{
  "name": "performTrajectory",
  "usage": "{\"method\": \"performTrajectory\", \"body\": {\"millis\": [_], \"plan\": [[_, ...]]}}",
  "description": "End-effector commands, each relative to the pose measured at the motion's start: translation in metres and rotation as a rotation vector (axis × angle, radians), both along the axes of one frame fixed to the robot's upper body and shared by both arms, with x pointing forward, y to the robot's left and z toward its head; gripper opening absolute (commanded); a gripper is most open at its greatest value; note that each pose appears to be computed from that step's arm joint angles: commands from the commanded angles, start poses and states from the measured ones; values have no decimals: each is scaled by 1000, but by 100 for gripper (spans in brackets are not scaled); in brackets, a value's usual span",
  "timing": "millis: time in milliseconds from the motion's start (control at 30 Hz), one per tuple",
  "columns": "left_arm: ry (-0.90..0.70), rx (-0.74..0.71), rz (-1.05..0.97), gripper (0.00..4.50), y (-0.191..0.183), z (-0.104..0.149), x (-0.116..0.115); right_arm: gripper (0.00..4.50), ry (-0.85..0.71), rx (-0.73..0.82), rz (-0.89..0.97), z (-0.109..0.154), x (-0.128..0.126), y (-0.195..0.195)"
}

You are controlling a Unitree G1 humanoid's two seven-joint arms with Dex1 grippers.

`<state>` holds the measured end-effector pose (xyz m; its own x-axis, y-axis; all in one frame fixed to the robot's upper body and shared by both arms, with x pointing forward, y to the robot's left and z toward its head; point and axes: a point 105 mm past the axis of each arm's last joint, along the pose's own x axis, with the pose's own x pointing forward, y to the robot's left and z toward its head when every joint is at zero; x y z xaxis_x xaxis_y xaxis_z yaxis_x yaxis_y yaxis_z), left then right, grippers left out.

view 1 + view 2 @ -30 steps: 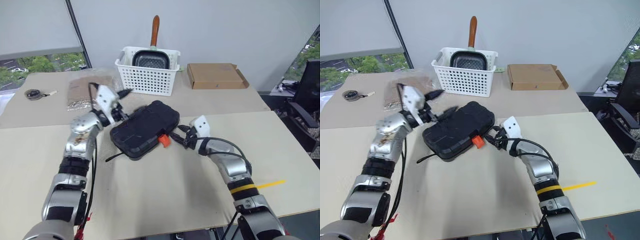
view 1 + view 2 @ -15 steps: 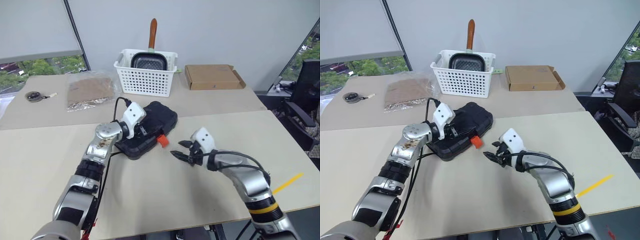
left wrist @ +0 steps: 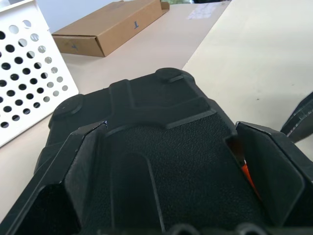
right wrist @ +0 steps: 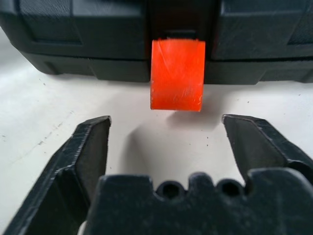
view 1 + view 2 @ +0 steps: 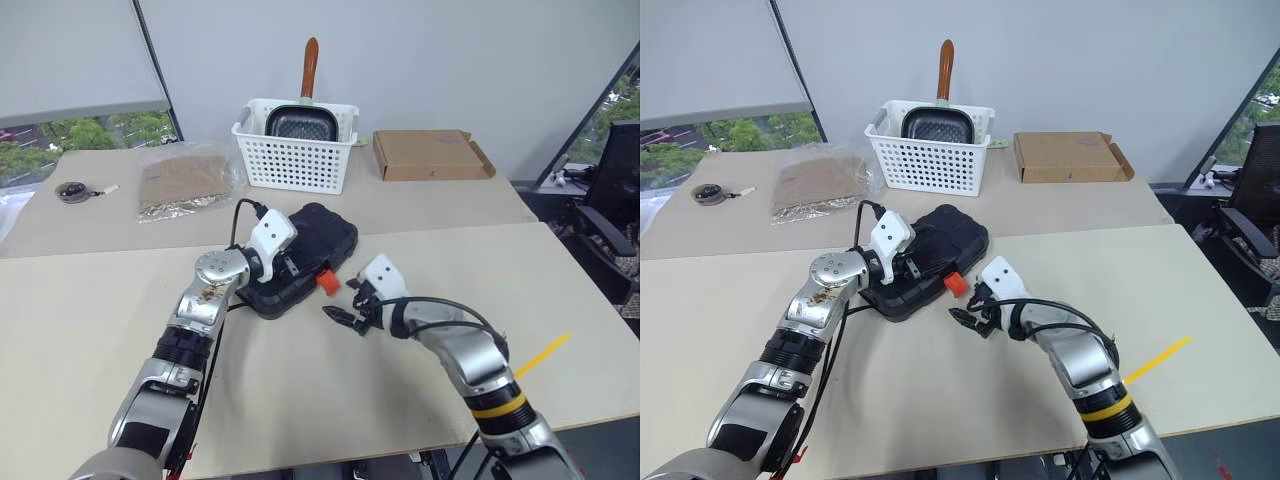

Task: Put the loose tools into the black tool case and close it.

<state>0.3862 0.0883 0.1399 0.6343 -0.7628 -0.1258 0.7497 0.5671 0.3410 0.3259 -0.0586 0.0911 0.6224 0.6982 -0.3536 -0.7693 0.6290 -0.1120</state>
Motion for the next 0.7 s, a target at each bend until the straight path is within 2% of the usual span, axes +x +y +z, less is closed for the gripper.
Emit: {"method": "performTrajectory", "body": {"millis": [33, 100, 133, 167, 433, 467, 700], "plan": [[77, 54, 47, 450, 15, -25, -1, 420, -78, 24, -13, 17, 10, 5], [77, 58, 59, 450, 18, -26, 0, 420, -85, 27, -26, 18, 13, 5], [76, 59, 63, 450, 19, -27, 0, 397, -88, 31, -29, 19, 14, 5], [76, 59, 65, 450, 19, -27, 1, 397, -90, 33, -31, 19, 15, 5], [77, 60, 75, 450, 21, -28, 2, 129, -125, 37, -27, 27, 16, 5], [77, 59, 77, 450, 22, -28, 2, 118, -138, 38, -25, 29, 16, 4], [89, 60, 88, 450, 25, -32, 1, 118, -206, 92, -39, 39, 20, 6]]}}
